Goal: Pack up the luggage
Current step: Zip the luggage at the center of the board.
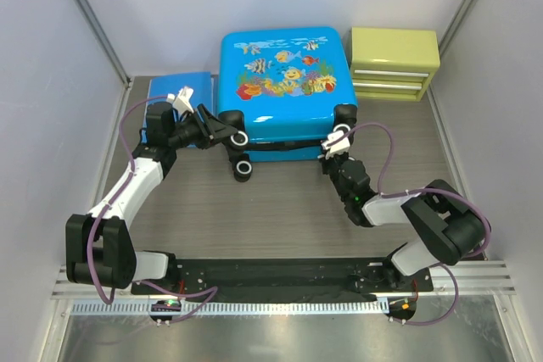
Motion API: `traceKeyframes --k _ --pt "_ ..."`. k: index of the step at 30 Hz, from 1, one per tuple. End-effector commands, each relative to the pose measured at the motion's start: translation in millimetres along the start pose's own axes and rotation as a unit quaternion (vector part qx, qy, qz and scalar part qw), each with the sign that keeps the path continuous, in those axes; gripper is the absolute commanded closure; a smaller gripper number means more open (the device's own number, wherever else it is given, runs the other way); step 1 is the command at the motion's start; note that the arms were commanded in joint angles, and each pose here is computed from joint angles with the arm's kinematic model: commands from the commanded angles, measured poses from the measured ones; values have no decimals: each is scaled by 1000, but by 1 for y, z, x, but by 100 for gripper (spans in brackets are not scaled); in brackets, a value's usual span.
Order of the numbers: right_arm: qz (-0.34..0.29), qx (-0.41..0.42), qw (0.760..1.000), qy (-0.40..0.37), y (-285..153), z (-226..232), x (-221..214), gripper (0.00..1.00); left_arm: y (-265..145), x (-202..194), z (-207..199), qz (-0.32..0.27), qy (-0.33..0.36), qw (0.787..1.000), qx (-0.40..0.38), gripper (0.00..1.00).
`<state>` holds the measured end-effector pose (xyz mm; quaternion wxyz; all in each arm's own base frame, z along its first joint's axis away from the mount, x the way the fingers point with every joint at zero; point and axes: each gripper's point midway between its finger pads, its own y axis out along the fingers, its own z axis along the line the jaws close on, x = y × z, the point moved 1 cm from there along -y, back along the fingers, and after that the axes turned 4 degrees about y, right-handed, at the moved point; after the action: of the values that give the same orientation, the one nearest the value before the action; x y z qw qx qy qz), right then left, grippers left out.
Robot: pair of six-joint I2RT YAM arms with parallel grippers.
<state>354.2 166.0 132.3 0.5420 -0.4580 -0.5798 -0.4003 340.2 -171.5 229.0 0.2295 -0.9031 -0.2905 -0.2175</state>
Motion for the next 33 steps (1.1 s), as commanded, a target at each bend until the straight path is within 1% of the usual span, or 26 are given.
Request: traceKeyframes --k 1,3,4,11,14,16,21,26,31,33 --pt "-87 -22 996 11 15 -17 55 92 -13 31 -55 -46 98 989 -102 100" --pt "-85 -17 996 8 15 -16 55 99 -13 31 -54 -45 98 989 -102 100" --pt "-85 -16 996 7 15 -17 55 99 -13 31 -54 -46 97 989 -102 100" --pt "-69 27 997 3 15 -2 50 99 -13 31 -54 -44 98 989 -104 100" --pt "-64 55 996 1 12 15 48 98 -13 30 -55 -44 99 989 -104 100" --pt "-64 59 996 -8 11 23 48 99 -13 31 -54 -45 99 989 -102 100" --pt "-73 90 993 -9 12 53 56 99 -10 30 -52 -42 96 989 -101 100" --pt "-79 102 992 -11 14 72 63 99 -10 30 -51 -41 96 989 -101 100" --pt "-75 123 990 -4 16 93 60 99 -11 30 -52 -41 96 989 -104 100" --pt "-74 114 991 -2 17 95 61 98 -10 29 -51 -39 94 989 -103 100"
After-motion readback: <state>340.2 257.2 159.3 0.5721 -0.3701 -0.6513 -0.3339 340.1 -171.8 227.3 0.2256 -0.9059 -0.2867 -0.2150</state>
